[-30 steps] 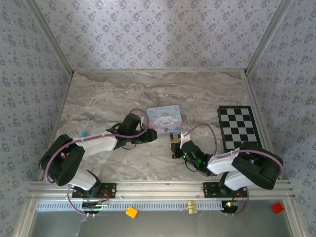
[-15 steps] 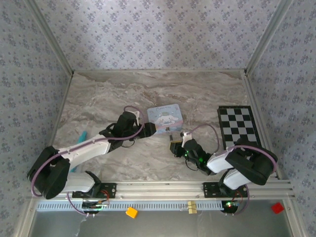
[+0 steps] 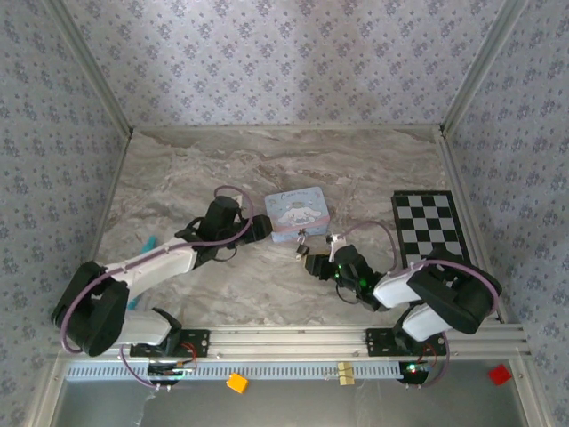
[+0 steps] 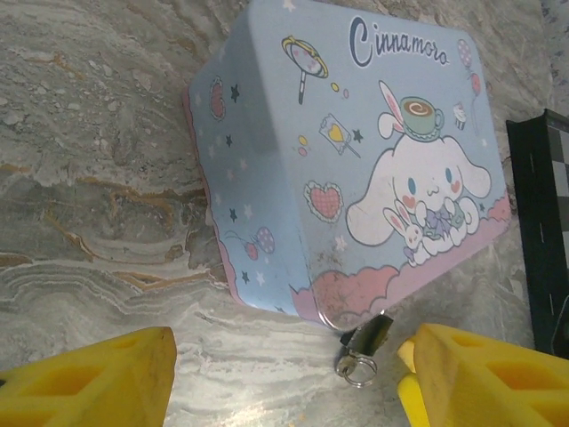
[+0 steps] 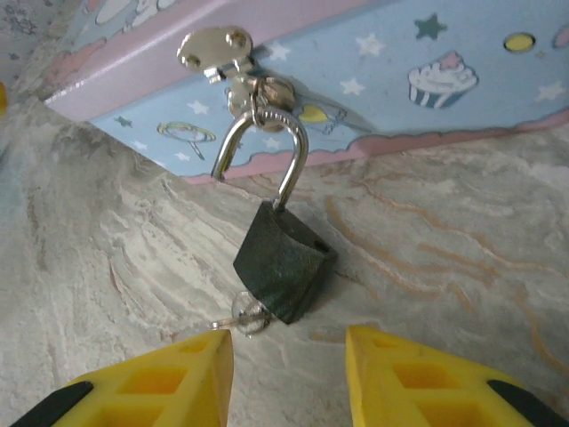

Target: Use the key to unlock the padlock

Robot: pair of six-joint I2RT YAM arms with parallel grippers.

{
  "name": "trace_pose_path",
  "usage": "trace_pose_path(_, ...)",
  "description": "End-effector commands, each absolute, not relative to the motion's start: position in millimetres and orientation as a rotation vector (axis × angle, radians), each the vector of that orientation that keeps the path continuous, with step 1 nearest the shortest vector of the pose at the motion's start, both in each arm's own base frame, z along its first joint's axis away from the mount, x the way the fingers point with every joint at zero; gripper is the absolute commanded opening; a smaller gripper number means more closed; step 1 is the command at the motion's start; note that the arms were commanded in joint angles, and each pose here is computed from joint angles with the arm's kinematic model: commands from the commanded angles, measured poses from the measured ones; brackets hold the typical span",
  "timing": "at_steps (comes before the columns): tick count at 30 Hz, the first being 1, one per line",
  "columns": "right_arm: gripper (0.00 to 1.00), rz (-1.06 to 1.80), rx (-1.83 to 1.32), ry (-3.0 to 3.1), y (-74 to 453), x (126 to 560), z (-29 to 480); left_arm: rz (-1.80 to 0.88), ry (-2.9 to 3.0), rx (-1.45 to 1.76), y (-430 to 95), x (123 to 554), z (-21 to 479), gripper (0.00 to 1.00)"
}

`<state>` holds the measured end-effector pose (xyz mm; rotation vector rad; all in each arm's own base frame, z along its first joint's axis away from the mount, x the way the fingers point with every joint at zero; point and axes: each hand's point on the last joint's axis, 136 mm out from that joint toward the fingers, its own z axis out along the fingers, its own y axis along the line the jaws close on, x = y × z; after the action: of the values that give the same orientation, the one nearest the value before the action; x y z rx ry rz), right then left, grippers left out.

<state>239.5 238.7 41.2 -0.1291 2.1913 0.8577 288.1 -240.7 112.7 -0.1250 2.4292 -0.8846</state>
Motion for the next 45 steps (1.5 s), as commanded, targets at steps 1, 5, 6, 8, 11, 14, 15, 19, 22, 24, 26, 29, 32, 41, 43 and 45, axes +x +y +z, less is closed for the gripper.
trace_pose_path(1,0.39,0.974,-0.136,2.202,249.1,246.2,51.2,-0.911,2.416,-0.089,-248.6,299.7,122.1,0.71)
trace_pose_path(5,0.38,0.998,-0.126,2.223,255.8,253.1,51.1,-0.905,2.423,-0.091,-252.3,310.2,118.8,0.71)
trace_pose_path(6,0.37,1.001,-0.125,2.231,257.2,254.0,49.9,-0.906,2.426,-0.091,-253.7,311.9,117.5,0.71)
trace_pose_path(8,0.37,1.004,-0.113,2.243,258.3,255.3,44.8,-0.909,2.43,-0.098,-255.4,316.3,115.3,0.71)
trace_pose_path(11,0.38,1.007,-0.089,2.257,258.0,256.7,37.3,-0.908,2.435,-0.102,-257.6,320.4,112.2,0.71)
trace_pose_path(14,0.41,0.987,-0.055,2.265,254.4,259.7,31.5,-0.902,2.445,-0.103,-259.1,323.2,108.6,0.71)
trace_pose_path(15,0.43,0.974,-0.047,2.267,253.1,260.6,30.0,-0.901,2.445,-0.104,-259.1,324.0,107.9,0.71)
trace_pose_path(19,0.48,0.899,-0.029,2.272,245.5,266.1,25.8,-0.896,2.452,-0.105,-259.8,325.7,104.7,0.71)
trace_pose_path(22,0.51,0.837,-0.037,2.29,243.4,271.1,22.7,-0.892,2.458,-0.105,-260.1,326.4,102.2,0.7)
trace_pose_path(24,0.52,0.772,-0.042,2.307,240.0,273.6,19.0,-0.891,2.458,-0.104,-260.4,327.3,101.3,0.7)
trace_pose_path(26,0.53,0.701,-0.035,2.317,234.1,276.3,16.4,-0.892,2.458,-0.106,-261.1,328.1,101.2,0.7)
trace_pose_path(29,0.53,0.624,-0.035,2.326,226.6,278.9,13.4,-0.892,2.459,-0.106,-261.4,328.5,100.8,0.7)
trace_pose_path(32,0.53,0.615,-0.06,2.334,230.5,280.5,14.3,-0.891,2.461,-0.108,-261.2,328.6,99.3,0.7)
trace_pose_path(41,0.47,0.688,-0.119,2.371,253.6,270.7,4.8,-0.896,2.464,-0.113,-262.3,329.8,97.8,0.7)
trace_pose_path(43,0.42,0.714,-0.127,2.373,257.6,269.6,3.3,-0.894,2.464,-0.114,-262.4,330.0,97.1,0.7)
trace_pose_path(45,0.38,0.735,-0.132,2.377,261.0,268.9,3.0,-0.892,2.468,-0.116,-262.1,329.7,95.3,0.7)
